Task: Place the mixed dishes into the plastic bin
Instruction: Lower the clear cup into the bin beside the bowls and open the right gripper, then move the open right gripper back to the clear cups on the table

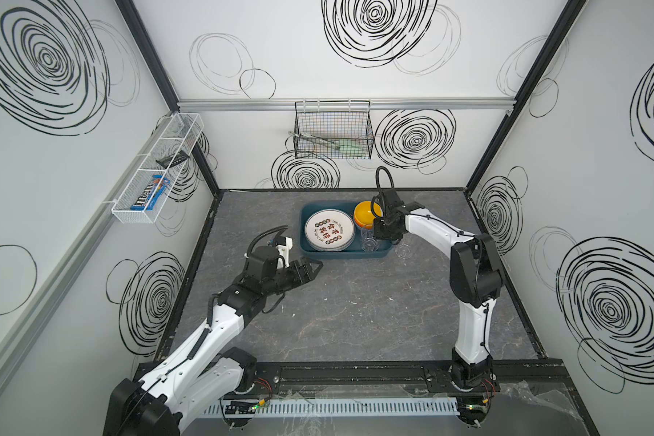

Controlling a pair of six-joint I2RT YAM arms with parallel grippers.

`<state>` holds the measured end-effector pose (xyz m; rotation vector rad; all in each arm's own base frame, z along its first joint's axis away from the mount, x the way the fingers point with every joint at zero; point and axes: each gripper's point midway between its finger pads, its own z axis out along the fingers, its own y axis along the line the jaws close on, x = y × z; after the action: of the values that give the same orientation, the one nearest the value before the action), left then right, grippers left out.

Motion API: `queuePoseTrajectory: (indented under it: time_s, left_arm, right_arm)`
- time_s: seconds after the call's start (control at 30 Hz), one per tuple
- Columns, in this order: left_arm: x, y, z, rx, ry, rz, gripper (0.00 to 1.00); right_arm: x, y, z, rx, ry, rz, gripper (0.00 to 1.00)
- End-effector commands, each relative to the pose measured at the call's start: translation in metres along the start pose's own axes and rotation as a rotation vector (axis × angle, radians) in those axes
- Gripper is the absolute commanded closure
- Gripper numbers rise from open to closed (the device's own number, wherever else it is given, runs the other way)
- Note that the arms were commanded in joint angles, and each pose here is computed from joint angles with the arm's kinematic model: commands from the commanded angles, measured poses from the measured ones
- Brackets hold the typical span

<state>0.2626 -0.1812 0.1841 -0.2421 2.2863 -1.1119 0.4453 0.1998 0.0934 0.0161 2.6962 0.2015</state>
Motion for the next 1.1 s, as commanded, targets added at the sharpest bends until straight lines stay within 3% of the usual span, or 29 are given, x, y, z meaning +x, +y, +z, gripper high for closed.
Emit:
queuePoseTrajectory:
  time_s: [0.0,0.47,0.77,1.07]
  left_arm:
    - [-0.007,-0.012,-0.003,0.056,-0.031,0.020,0.16]
    - [0.011,-0.048,0.012,0.114,0.060,0.155,0.16]
    - [0.019,-0.068,0.028,0.114,0.099,0.233,0.16]
    - [0.026,-0.083,0.041,0.113,0.128,0.287,0.16]
  right_arm:
    - [-0.017,0.005,-0.038,-0.012,-0.069,0.003,0.66]
    - [-0.009,-0.015,-0.086,-0.050,-0.099,0.056,0.65]
    - [0.011,-0.061,-0.102,-0.075,-0.084,0.179,0.63]
    - [0.021,-0.119,-0.099,0.022,-0.072,0.338,0.62]
